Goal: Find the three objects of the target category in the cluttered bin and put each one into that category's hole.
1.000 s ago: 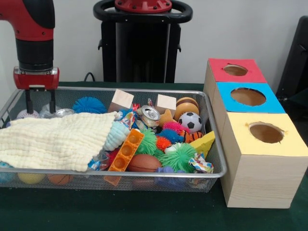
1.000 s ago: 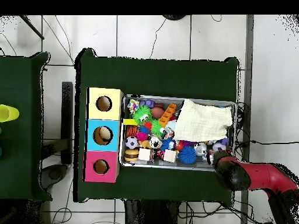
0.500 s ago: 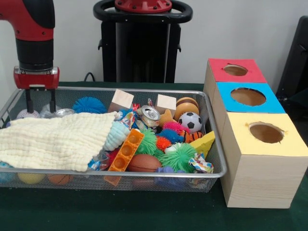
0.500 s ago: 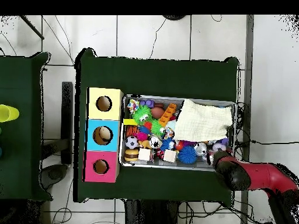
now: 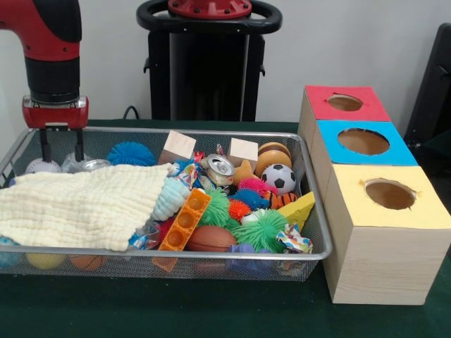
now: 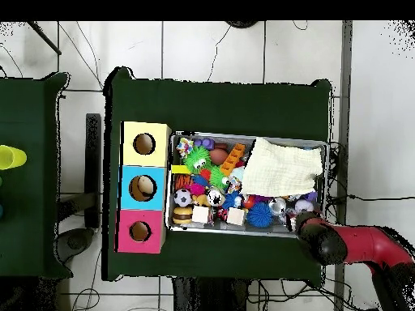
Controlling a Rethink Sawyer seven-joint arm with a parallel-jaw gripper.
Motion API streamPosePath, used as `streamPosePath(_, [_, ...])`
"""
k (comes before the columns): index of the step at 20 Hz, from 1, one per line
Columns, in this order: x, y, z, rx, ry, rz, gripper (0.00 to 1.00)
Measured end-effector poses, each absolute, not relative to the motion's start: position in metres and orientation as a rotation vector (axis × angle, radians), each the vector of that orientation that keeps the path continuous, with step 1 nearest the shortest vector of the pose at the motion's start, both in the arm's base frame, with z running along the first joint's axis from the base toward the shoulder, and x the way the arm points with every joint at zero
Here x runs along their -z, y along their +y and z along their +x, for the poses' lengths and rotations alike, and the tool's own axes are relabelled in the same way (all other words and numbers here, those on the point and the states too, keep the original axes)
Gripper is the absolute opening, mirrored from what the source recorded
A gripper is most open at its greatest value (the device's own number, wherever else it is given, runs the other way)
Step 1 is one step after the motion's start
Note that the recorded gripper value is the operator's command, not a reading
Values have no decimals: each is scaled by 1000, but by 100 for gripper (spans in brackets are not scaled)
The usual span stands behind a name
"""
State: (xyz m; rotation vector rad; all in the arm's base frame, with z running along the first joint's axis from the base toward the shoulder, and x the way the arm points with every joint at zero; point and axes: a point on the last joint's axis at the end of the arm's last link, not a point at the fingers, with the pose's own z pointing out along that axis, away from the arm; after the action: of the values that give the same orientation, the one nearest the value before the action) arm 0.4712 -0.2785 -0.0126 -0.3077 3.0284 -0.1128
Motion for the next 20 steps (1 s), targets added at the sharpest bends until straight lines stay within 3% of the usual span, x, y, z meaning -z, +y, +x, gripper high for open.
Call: streamPosePath(20, [18,-277,469,97,3050,-302,100])
